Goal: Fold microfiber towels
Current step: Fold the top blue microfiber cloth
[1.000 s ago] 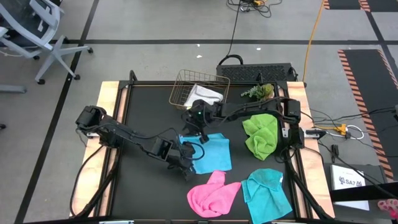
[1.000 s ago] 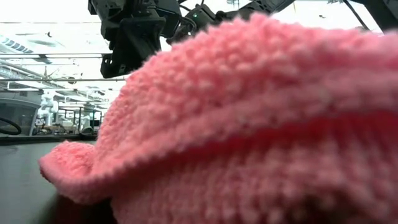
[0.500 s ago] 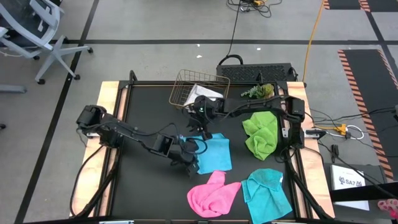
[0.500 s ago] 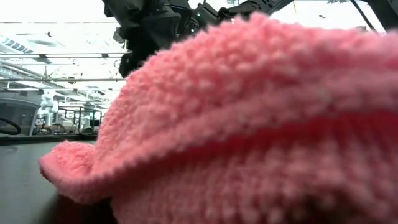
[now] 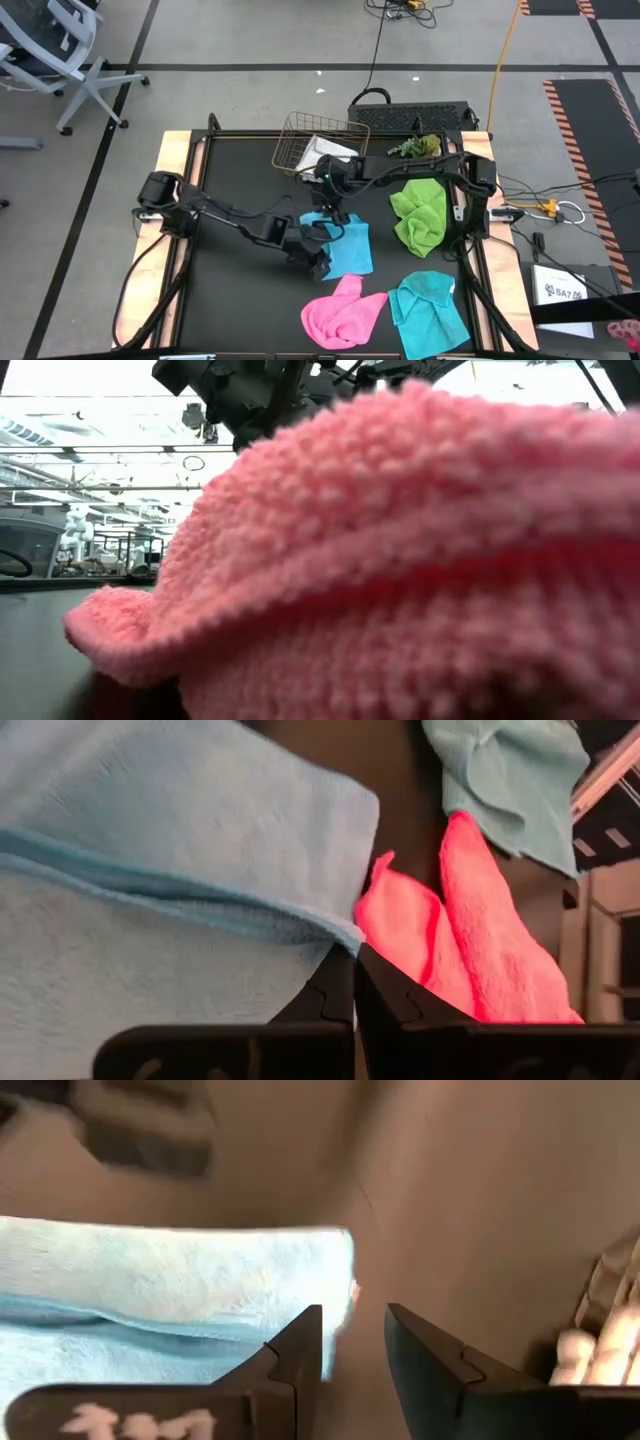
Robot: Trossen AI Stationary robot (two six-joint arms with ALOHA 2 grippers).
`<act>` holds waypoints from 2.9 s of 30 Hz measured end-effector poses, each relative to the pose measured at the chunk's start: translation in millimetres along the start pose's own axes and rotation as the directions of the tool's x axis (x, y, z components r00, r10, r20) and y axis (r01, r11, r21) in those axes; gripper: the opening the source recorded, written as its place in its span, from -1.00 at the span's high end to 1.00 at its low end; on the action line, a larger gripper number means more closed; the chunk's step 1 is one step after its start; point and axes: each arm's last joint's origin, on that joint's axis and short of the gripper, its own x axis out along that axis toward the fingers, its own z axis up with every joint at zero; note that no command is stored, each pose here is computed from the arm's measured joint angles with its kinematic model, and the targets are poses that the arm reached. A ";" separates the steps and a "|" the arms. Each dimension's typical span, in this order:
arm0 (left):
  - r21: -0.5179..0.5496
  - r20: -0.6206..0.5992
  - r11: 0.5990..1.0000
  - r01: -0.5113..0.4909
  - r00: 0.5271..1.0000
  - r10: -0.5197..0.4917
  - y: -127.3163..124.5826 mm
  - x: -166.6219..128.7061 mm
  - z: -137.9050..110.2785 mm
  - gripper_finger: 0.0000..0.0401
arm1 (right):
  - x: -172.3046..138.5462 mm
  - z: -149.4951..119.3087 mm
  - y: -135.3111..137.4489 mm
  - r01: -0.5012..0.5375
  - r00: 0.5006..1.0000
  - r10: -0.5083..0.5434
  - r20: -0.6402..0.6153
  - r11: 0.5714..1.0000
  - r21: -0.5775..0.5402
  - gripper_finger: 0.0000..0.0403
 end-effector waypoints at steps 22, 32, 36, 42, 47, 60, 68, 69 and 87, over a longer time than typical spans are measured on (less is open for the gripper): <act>0.044 -0.064 0.998 0.054 0.997 -0.051 -21.2 -5.2 -20.3 1.00 | 2.4 -30.4 21.9 0.082 0.908 -0.230 -0.349 0.917 -0.391 0.48; 0.040 -0.053 0.998 0.043 0.998 -0.041 -16.5 -4.9 -15.5 1.00 | -58.5 -8.6 58.8 0.052 0.959 -0.094 -0.268 0.986 -0.158 0.48; 0.039 -0.050 0.998 0.040 0.998 -0.038 -15.6 -4.8 -14.5 1.00 | -50.4 1.0 74.1 0.045 0.971 -0.085 -0.224 0.983 -0.175 0.48; 0.040 -0.049 0.998 0.039 0.998 -0.037 -15.6 -4.8 -14.5 1.00 | -21.0 -2.6 98.6 0.068 0.986 -0.101 -0.133 0.970 -0.232 0.48; 0.040 -0.053 0.998 0.044 0.998 -0.042 -16.4 -4.9 -15.3 1.00 | -8.7 -15.8 104.4 0.193 0.965 -0.233 -0.123 0.942 -0.275 0.48; 0.041 -0.066 0.997 0.058 0.996 -0.056 -16.8 -4.9 -15.6 1.00 | -16.9 -19.6 129.8 0.166 0.963 -0.204 -0.174 0.963 -0.213 0.48; 0.038 -0.065 0.998 0.058 0.996 -0.055 -16.6 -4.9 -15.3 1.00 | -18.7 -11.2 138.3 0.188 0.977 -0.203 -0.072 0.967 -0.174 0.48; 0.038 -0.065 0.998 0.058 0.996 -0.055 -16.7 -4.9 -15.4 1.00 | -16.7 -11.8 138.9 0.194 0.977 -0.205 -0.052 0.966 -0.173 0.48; 0.032 -0.067 0.998 0.058 0.996 -0.056 -16.8 -4.9 -15.5 0.99 | -4.1 -18.0 153.5 0.191 0.981 -0.193 0.014 0.949 -0.251 0.48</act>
